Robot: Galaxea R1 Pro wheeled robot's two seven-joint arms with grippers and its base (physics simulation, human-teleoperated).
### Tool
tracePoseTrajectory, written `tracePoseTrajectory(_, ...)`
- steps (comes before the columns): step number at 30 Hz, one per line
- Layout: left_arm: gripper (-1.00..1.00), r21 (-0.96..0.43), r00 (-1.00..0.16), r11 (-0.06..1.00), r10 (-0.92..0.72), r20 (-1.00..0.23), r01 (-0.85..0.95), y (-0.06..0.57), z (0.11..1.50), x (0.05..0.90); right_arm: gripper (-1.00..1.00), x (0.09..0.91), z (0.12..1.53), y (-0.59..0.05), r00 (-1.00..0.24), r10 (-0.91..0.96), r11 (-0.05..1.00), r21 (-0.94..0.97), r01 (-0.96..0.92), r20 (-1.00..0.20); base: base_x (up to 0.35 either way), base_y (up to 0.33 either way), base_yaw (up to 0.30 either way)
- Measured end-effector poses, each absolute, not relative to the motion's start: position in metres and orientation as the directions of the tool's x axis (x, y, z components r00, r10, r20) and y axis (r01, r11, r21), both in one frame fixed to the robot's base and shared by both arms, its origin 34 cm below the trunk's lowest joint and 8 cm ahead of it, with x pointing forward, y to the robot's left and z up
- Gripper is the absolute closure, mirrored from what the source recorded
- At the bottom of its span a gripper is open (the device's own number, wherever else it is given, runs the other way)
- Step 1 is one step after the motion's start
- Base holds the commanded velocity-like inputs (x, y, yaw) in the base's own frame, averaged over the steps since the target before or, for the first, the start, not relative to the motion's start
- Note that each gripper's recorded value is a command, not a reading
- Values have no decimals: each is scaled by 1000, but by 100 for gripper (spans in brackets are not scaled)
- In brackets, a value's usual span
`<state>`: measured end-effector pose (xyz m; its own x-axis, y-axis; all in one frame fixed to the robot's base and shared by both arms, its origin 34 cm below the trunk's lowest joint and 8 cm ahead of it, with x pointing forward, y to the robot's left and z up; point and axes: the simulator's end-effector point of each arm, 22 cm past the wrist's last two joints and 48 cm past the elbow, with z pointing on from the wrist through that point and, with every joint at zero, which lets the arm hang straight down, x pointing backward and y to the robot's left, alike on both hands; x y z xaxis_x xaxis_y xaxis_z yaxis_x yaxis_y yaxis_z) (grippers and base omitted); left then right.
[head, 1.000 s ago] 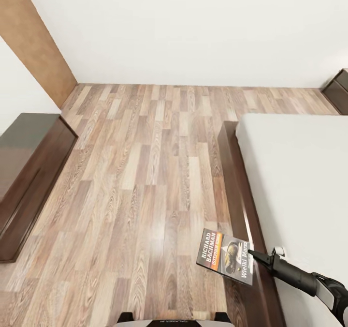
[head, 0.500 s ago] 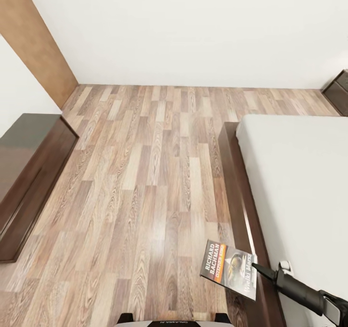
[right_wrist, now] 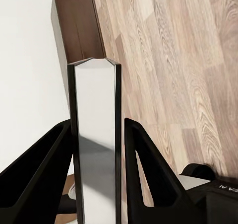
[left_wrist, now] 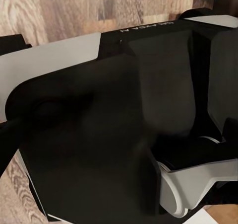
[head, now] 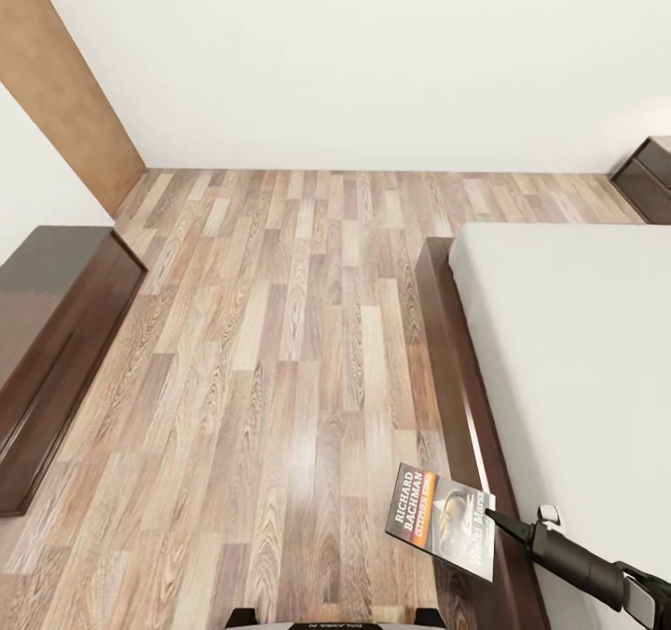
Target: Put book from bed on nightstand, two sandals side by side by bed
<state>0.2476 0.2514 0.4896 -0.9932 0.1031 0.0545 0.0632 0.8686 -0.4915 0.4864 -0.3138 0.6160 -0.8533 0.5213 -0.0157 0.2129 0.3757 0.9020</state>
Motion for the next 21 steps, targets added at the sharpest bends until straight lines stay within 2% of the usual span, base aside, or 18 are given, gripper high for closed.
tracePoseTrajectory(9,-100,-474,-995,878,94,36,66,250,488,255,100,490,620,-314,-858,511,394,902,174,-58,0,0,0)
tracePoseTrajectory(14,-100,-379,-998,924,58,17,47,242,475,265,100,484,619,-312,-855,516,395,899,187,-49,0,0,0)
tracePoseTrajectory(21,-100,-277,-999,960,34,-15,37,199,463,280,100,476,615,-315,-860,500,446,881,156,-101,0,0,0)
